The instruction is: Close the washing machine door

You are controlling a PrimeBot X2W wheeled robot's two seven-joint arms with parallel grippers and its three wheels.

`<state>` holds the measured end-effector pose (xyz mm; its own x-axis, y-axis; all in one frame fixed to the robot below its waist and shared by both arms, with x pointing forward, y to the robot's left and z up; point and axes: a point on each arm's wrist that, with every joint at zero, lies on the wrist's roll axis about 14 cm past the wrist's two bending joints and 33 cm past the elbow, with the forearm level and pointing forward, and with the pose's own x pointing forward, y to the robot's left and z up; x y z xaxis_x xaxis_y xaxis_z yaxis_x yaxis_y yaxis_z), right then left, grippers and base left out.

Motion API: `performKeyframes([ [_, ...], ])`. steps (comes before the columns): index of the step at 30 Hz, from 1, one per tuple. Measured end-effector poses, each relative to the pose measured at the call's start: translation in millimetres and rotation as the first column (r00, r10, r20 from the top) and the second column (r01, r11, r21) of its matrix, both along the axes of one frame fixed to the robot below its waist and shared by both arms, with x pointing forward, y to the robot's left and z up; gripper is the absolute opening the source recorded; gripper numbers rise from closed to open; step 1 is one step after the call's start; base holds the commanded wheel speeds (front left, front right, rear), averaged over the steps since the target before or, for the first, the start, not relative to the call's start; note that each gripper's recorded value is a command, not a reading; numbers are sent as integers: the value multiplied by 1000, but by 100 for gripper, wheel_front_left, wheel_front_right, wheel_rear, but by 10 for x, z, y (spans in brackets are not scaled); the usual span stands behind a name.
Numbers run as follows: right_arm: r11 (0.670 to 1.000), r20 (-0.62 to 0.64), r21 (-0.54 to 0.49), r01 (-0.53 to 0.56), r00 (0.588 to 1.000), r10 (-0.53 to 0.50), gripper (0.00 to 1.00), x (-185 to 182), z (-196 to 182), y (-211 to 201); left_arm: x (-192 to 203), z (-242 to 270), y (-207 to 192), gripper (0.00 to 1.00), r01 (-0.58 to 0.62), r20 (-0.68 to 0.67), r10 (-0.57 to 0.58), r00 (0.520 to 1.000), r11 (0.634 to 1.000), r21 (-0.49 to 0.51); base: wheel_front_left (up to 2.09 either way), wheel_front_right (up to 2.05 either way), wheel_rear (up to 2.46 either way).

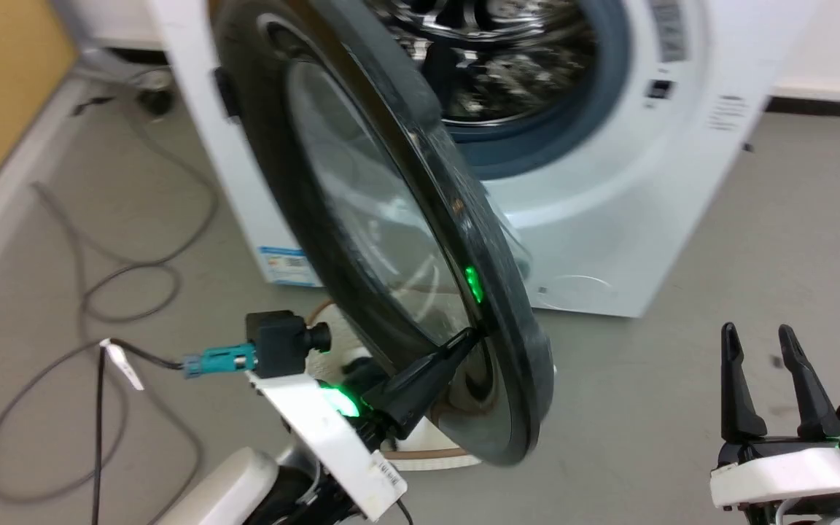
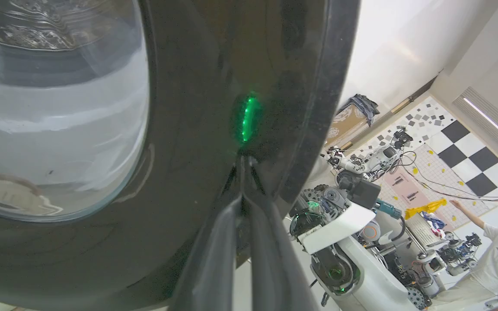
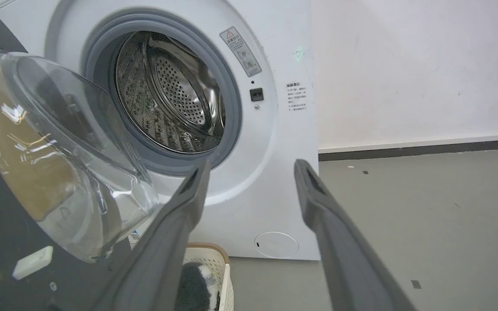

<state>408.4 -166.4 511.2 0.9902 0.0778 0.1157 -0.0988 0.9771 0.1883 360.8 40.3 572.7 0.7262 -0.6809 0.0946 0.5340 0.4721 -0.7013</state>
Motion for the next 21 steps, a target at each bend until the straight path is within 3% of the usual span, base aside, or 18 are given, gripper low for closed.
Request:
performKeyframes([
  [8, 994, -10, -11, 112, 994, -112, 100, -183, -17, -392, 164, -231, -384, 0, 79, -52, -79, 996, 997, -3, 0, 0, 0],
  [14, 990, -14, -14, 137, 990, -137, 100, -231, -25, -479, 212, -293, -524, 0, 99, -64, -100, 993, 995, -7, 0, 0, 0],
  [19, 992, -4, -12, 125, 992, -125, 100, -212, 7, -435, 285, -149, -378, 0, 25, 12, -25, 1000, 999, -31, 0, 0, 0],
  [21, 993, 4, -10, 115, 993, -115, 100, -205, 33, -404, 321, -118, -268, 0, -3, 91, -1, 996, 999, 39, 0, 0, 0],
])
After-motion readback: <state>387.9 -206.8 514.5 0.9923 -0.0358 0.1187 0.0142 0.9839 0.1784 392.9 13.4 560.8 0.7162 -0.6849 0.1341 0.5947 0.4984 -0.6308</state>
